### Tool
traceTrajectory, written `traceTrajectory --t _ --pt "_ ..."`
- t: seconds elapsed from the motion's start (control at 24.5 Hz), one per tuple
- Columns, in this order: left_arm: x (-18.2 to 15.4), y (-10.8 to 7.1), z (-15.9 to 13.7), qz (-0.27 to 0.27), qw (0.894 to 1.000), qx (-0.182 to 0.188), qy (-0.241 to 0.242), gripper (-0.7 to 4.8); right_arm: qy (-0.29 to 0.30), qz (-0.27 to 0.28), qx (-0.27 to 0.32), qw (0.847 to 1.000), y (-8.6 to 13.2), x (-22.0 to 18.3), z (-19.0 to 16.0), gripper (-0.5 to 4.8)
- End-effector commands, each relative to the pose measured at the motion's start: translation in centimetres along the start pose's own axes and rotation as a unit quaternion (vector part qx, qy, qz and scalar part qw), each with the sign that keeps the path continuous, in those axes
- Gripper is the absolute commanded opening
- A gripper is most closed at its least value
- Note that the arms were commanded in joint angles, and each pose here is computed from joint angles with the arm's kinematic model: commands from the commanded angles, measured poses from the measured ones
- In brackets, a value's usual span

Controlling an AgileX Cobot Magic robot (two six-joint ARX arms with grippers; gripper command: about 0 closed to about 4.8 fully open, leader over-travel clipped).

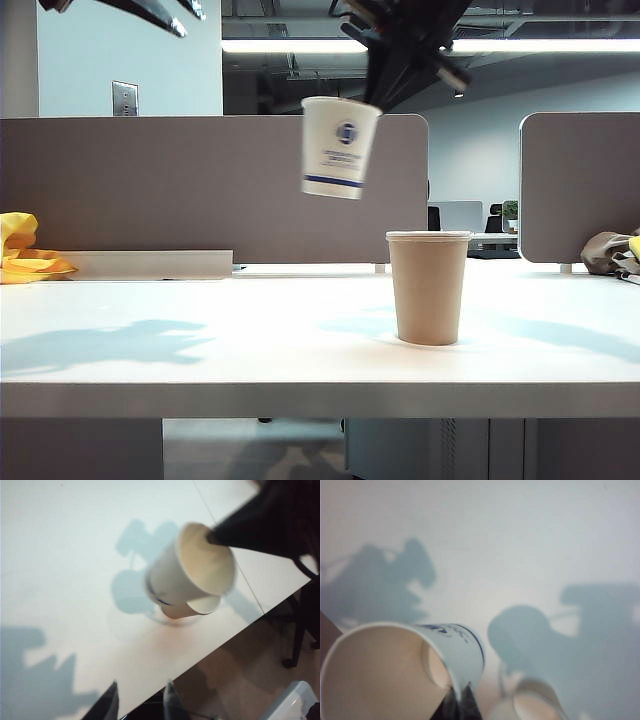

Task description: Pick up all the paper cups on the table one by one and stack them together.

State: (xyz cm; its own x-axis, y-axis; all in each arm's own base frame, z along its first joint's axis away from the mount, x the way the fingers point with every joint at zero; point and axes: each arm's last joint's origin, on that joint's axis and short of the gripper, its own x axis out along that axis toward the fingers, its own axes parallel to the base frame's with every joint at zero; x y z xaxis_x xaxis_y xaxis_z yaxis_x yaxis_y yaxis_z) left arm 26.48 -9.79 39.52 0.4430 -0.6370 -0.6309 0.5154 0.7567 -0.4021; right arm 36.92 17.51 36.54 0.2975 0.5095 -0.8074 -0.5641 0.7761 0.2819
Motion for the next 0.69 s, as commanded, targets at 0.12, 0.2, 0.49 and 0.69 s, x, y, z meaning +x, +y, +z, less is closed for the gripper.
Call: traceTrajectory --t 0.12,0.2,0.49,0.69 --pt "0.0 -0.3 0.4 -0.038 0.999 -0.007 -0.015 1.19 0.057 -0.1 -0.005 0.993 0.0 -1.6 -1.0 -0.05" --pt "0.0 -0.3 0.5 -0.038 0.999 -0.006 -0.019 1.19 0.051 -0.116 0.002 0.992 -0.2 -2.3 -1.1 -0.05" --pt "0.0 -0.3 0.6 -0.039 0.999 -0.004 -0.022 1.19 0.049 -0.131 0.012 0.99 -0.2 -2.8 -1.3 -0.05" --pt "0.0 -0.3 0.6 -0.039 0.999 -0.002 -0.024 1.19 0.072 -0.112 0.034 0.99 -0.5 -1.7 -2.0 -0.05"
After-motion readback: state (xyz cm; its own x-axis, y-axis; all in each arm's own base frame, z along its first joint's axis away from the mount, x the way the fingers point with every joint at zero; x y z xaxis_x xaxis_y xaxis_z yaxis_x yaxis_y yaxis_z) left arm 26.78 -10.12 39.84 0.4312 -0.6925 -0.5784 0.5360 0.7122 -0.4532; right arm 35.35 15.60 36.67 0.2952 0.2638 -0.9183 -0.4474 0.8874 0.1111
